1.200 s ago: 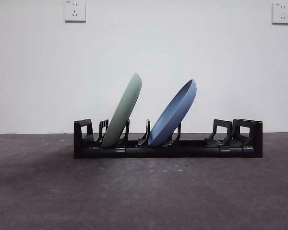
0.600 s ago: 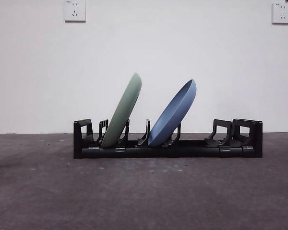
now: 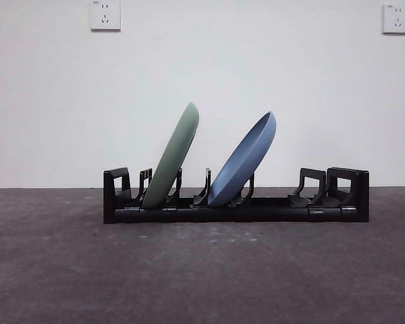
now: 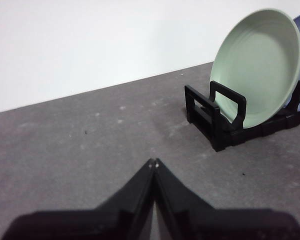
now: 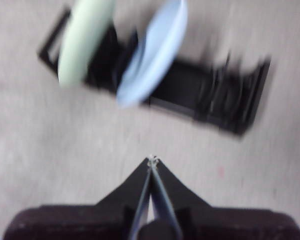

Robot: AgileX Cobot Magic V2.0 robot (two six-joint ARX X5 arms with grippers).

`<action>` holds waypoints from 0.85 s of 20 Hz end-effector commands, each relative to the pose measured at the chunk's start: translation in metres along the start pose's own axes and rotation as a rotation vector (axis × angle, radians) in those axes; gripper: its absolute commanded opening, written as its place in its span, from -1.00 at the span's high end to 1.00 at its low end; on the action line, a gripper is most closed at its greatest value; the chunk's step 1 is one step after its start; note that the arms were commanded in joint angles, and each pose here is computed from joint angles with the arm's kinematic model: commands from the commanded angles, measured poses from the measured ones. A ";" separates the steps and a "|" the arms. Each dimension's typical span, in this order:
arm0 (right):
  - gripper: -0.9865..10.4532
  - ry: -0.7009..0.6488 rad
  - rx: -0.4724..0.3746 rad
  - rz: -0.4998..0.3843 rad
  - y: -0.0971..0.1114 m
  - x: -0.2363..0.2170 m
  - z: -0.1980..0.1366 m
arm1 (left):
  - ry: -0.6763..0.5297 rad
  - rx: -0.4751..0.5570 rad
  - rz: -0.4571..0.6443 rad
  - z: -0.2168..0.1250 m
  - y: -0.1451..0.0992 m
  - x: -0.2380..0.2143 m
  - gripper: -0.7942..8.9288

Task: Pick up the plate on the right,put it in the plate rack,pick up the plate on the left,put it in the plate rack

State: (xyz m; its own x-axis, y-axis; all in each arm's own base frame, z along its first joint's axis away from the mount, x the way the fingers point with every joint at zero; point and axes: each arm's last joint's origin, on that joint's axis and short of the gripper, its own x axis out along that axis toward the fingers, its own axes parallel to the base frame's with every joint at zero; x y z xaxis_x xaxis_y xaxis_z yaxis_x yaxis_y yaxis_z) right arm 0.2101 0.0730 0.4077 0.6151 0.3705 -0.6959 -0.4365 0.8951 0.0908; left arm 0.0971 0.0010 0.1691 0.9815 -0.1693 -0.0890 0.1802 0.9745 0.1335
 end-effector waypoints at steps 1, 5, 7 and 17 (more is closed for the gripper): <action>0.82 -0.059 -0.006 -0.002 0.000 0.002 0.006 | 0.021 -0.064 -0.003 -0.014 -0.002 0.001 0.84; 0.82 -0.145 -0.020 -0.005 -0.001 0.002 0.014 | 0.057 -0.105 -0.018 -0.018 -0.003 0.000 0.84; 0.82 -0.167 -0.023 -0.006 -0.001 0.001 0.016 | 0.053 -0.124 -0.020 -0.018 -0.003 0.000 0.84; 0.82 -0.175 -0.024 -0.006 -0.001 0.001 0.017 | 0.080 -0.130 -0.016 -0.020 -0.003 0.002 0.84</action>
State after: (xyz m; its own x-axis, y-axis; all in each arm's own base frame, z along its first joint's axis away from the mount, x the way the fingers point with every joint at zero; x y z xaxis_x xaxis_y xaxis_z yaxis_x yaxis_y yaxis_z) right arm 0.2205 0.0763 0.4207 0.7213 0.4049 -0.5619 -0.4496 0.8909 0.0648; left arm 0.0966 0.0006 0.1524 0.9694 -0.1825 -0.1642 0.1871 0.9823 0.0127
